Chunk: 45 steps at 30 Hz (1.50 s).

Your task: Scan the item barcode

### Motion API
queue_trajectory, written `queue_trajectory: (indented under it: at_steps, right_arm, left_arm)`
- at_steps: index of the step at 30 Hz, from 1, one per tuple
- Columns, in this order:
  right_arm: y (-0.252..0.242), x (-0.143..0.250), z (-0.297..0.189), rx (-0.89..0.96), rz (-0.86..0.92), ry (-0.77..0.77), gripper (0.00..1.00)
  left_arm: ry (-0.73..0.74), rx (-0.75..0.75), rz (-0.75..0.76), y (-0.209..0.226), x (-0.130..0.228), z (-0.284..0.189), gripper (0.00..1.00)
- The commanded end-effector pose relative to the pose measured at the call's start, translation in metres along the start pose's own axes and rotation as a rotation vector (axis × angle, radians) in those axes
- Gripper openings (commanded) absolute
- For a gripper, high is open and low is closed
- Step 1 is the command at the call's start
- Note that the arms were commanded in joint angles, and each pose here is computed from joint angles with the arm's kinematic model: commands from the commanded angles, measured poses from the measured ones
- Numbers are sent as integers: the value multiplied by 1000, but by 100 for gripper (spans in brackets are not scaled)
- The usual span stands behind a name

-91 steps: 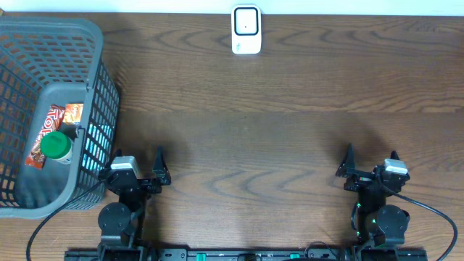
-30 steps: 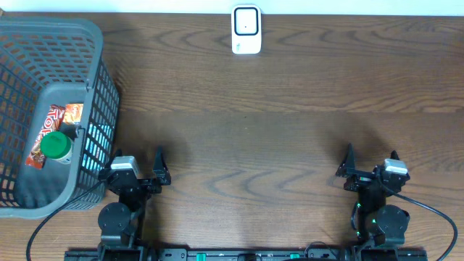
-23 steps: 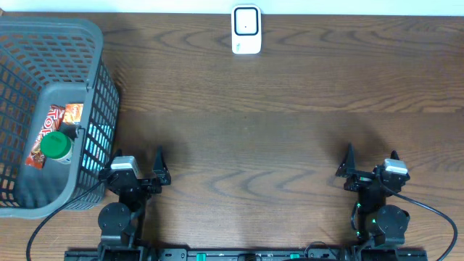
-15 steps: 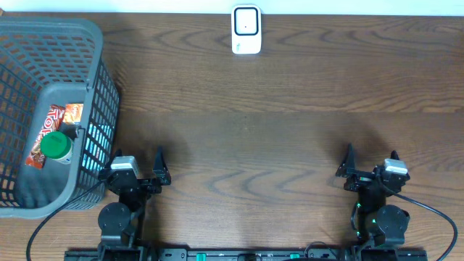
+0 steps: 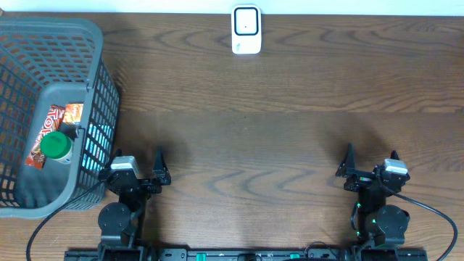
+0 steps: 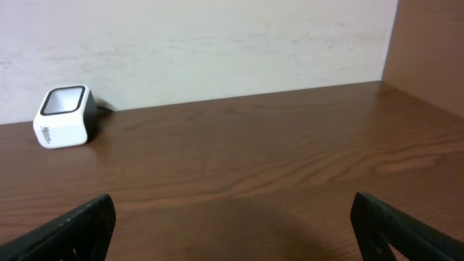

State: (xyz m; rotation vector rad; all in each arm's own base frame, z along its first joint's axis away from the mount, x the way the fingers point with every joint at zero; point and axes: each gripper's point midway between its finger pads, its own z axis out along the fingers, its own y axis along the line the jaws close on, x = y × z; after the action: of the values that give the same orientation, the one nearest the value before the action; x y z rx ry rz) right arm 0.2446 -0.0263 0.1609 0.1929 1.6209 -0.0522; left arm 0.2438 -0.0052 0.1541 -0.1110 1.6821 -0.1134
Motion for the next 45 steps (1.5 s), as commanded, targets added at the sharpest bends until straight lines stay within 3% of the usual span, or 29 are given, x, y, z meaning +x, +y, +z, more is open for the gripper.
queue_trajectory:
  at_steps: [1,31,34,38,45]
  right_arm:
    - [0,1,0,-2,-16,1,99]
    - [0,1,0,-2,-16,1,99]
    - [0,1,0,-2,-16,0,99]
    - [0,1,0,-2,-16,1,99]
    - [0,1,0,-2,-16,0,99]
  left_arm:
    - [39,-25,0,6,17,2,98]
    - [32,-19,-2,5,15,2,98]
    - [41,63,-5,-9,16,2,98]
    - [54,305,-7,-51,9,-8,98]
    - [100,350,-30,-65,-30,-18,98]
